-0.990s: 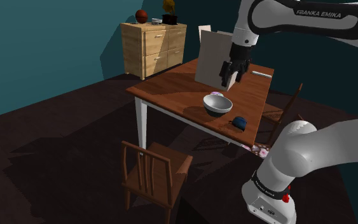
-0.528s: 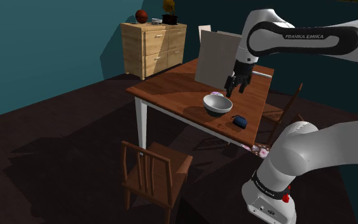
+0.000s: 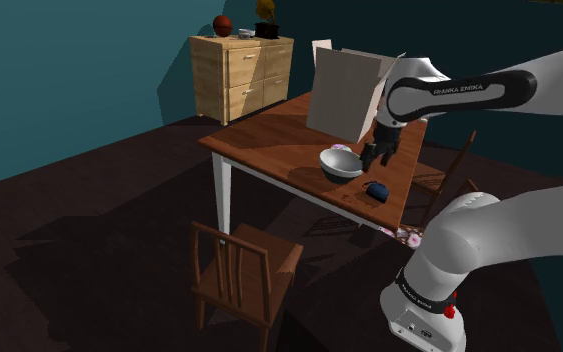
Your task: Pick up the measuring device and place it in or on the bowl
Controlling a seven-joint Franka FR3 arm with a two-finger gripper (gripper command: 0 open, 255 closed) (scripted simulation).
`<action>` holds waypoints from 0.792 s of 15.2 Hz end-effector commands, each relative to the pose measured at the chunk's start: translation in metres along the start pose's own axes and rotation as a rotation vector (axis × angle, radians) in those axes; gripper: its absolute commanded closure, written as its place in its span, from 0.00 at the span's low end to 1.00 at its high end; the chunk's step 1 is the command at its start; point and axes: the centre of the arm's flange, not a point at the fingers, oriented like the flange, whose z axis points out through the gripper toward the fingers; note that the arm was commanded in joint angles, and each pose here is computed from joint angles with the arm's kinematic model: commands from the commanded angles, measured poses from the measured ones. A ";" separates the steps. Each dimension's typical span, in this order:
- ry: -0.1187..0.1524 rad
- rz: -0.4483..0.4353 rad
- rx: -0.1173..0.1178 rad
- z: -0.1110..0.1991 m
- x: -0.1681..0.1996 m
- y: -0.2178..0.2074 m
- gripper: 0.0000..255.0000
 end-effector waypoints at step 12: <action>-0.011 0.043 0.008 0.114 0.001 0.079 0.00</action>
